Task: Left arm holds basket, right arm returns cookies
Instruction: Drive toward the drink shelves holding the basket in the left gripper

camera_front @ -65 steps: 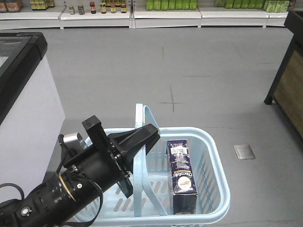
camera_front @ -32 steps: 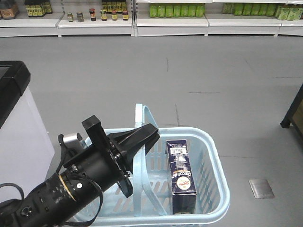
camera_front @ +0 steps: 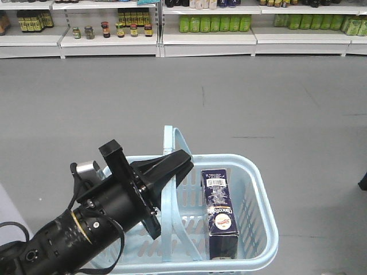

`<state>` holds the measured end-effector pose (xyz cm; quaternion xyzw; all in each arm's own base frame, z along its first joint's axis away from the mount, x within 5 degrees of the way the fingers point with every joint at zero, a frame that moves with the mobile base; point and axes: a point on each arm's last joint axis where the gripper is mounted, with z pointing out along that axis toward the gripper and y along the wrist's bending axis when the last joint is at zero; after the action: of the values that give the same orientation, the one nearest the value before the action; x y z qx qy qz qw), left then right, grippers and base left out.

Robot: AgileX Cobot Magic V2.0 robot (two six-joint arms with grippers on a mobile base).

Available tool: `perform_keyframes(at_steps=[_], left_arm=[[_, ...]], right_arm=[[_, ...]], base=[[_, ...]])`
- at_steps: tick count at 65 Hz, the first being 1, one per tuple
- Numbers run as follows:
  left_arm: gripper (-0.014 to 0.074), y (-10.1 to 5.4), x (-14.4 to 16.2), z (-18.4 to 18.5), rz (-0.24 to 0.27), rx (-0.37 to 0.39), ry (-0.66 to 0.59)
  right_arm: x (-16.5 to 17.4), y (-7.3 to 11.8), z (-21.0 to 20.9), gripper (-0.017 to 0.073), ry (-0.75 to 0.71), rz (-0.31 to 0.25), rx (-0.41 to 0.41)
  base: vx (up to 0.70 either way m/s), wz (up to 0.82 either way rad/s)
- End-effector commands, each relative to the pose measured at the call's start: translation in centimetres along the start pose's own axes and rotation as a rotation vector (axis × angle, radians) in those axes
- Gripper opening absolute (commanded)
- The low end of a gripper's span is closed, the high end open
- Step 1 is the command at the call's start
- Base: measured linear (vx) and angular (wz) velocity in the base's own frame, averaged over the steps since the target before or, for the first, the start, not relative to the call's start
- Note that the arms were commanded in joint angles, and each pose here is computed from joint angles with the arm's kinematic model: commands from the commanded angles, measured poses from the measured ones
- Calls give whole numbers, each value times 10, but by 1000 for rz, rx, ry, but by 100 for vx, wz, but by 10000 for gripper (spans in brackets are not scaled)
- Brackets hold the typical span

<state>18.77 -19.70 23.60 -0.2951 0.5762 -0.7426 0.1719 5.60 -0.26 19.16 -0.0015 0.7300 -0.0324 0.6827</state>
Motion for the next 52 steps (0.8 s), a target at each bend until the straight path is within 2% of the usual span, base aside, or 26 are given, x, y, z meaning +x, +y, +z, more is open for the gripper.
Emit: perform_keyframes(at_steps=[1, 52], left_arm=[[-3, -39, 12, -2, -2, 312, 89], [-3, -39, 12, -2, -2, 312, 89]], right_arm=[[-1, 0, 0, -6, -64, -11, 7], [-1, 0, 0, -6, -64, -11, 7]], base=[[59, -3], [58, 1]])
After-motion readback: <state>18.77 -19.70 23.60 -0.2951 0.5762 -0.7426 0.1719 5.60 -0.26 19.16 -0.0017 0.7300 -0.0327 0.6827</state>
